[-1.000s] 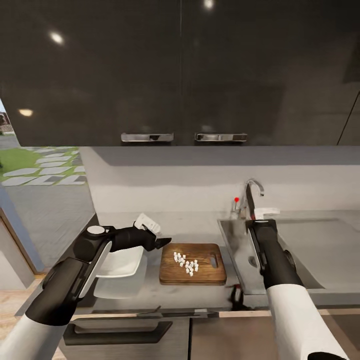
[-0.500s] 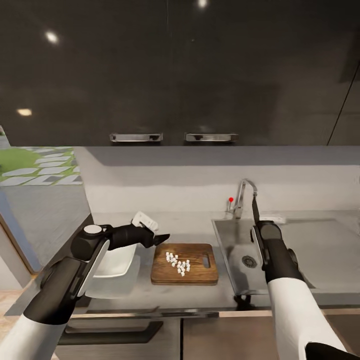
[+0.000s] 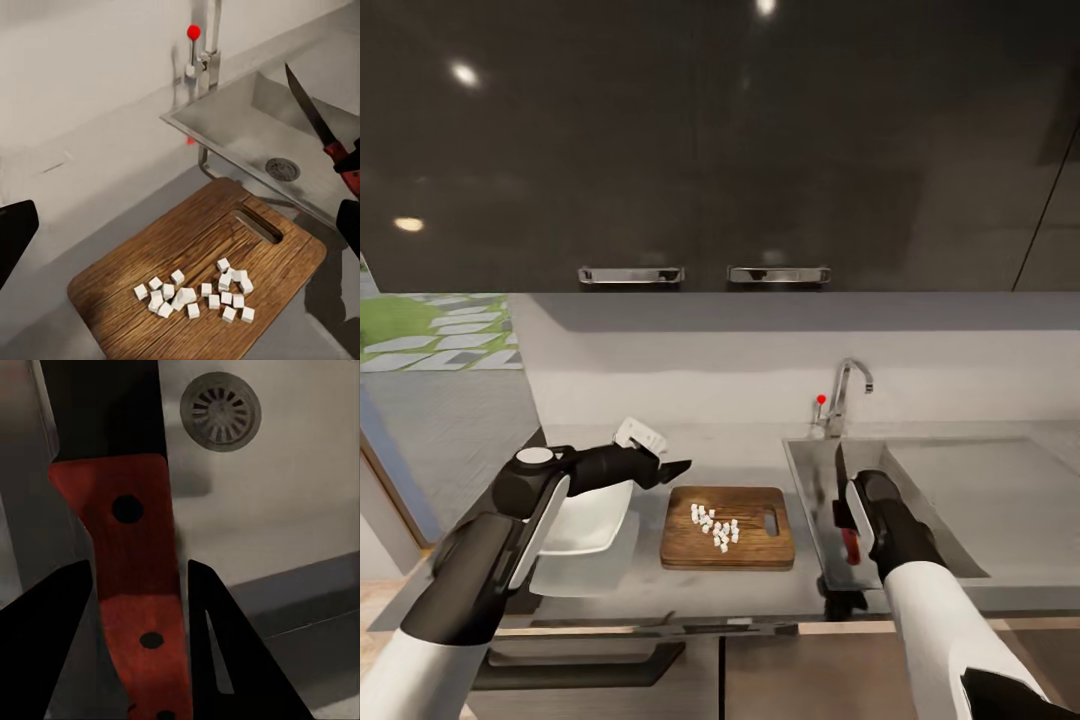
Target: In the kitchen, take the Vidalia onion out of the sink, dice it on the chopping board with the paring knife, put the diced onion into the bowl on the countertop, then place both the paring knife and the chopping board into the sink.
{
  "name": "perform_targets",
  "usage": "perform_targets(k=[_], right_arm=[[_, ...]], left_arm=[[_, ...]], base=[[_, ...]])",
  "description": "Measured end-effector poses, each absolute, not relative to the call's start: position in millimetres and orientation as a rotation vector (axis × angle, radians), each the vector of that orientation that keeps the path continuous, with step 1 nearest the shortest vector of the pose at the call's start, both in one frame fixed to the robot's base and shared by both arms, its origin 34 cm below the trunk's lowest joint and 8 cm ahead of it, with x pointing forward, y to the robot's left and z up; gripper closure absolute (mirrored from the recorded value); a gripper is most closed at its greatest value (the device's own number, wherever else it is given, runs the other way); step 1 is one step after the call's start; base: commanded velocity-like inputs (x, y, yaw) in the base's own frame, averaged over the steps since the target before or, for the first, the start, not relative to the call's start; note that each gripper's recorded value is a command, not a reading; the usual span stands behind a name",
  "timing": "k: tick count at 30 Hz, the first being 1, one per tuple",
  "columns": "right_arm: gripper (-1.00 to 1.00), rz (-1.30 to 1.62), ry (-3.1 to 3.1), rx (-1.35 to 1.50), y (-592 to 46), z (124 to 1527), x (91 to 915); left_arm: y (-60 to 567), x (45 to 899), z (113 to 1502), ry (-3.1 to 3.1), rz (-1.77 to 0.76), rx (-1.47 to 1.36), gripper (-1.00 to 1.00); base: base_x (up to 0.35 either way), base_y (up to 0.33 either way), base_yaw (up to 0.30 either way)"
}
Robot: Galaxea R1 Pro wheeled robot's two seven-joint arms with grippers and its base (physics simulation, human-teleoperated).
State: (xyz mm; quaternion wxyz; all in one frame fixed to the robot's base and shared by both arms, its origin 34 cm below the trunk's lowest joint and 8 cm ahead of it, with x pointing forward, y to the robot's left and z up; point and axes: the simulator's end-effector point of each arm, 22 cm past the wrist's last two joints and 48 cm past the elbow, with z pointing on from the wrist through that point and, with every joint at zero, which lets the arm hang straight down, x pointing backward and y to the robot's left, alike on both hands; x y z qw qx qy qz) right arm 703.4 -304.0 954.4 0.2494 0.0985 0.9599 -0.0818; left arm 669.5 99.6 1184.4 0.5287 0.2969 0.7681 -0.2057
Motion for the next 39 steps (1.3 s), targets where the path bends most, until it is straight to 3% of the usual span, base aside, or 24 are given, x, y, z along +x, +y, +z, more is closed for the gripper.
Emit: perform_targets(k=[12, 29, 39], right_arm=[[1.0, -0.21, 2.598, 0.272, -302.3, 955.5, 706.7], [1.0, -0.207, 2.685, 0.253, -294.6, 922.8, 688.0], [1.0, -0.194, 2.736, 0.238, -287.5, 913.0, 684.3]], left_arm=[[105.1, 671.8, 1186.8, 1.834, -0.49, 0.691, -1.0], [125.2, 679.7, 1194.9, 1.83, -0.484, 0.627, -1.0], [170.3, 683.1, 1220.9, 1.782, -0.567, 0.512, -1.0]], base=[[0.087, -0.222, 0.0], [0.029, 0.022, 0.0], [0.105, -0.021, 0.0]])
